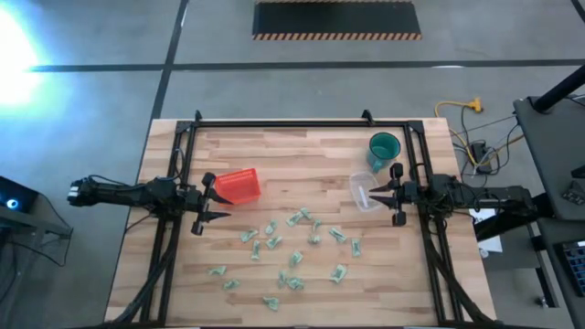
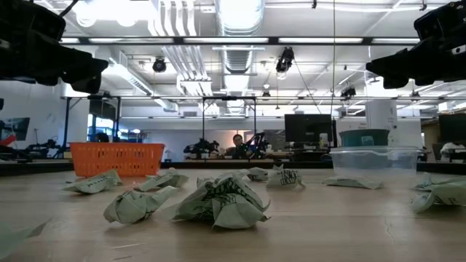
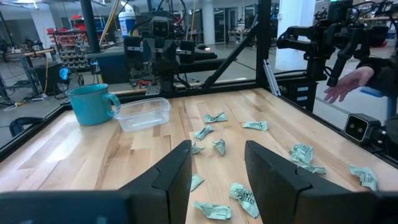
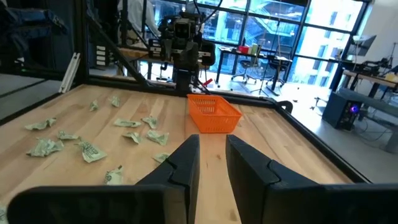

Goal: Pick and place items into bin
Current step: Put the stevia packet into the orange bin

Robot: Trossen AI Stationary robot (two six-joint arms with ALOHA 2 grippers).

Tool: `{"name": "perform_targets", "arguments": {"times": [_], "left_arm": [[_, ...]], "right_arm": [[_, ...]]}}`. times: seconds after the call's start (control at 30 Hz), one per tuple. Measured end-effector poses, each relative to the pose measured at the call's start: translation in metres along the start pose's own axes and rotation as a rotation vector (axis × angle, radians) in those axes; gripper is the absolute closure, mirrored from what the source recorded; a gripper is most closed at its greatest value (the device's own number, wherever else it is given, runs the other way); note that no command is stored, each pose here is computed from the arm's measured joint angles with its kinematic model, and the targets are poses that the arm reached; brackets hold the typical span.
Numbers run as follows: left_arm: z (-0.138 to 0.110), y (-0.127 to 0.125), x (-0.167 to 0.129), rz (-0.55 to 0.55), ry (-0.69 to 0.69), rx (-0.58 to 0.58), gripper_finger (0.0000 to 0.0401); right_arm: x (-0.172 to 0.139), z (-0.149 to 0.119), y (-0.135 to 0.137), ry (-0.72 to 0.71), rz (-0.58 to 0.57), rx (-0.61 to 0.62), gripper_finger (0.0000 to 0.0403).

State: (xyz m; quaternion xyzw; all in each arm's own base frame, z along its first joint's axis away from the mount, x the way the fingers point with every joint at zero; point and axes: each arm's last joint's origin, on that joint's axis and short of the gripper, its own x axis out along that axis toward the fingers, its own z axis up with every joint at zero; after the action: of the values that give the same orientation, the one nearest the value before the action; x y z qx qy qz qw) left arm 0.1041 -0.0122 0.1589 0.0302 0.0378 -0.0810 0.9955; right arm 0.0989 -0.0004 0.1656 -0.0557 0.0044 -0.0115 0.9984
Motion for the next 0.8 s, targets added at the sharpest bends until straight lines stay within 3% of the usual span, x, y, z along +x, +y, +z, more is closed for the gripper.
{"name": "perform_targets", "arguments": {"times": [0.37,0.6,0.8], "left_arm": [[0.009,0.001,0.000,0.008,-0.096,0.011,0.0269],[0.016,0.001,-0.001,0.009,-0.172,0.010,0.0269],[0.019,0.002,-0.002,0.055,-0.196,0.071,0.0269]], "right_arm": [[0.000,0.002,0.000,-0.025,-0.002,0.031,0.0335],[0.000,0.004,0.000,-0.042,0.002,0.311,0.0335],[-0.001,0.009,-0.001,-0.096,0.006,0.347,0.0335]]}}
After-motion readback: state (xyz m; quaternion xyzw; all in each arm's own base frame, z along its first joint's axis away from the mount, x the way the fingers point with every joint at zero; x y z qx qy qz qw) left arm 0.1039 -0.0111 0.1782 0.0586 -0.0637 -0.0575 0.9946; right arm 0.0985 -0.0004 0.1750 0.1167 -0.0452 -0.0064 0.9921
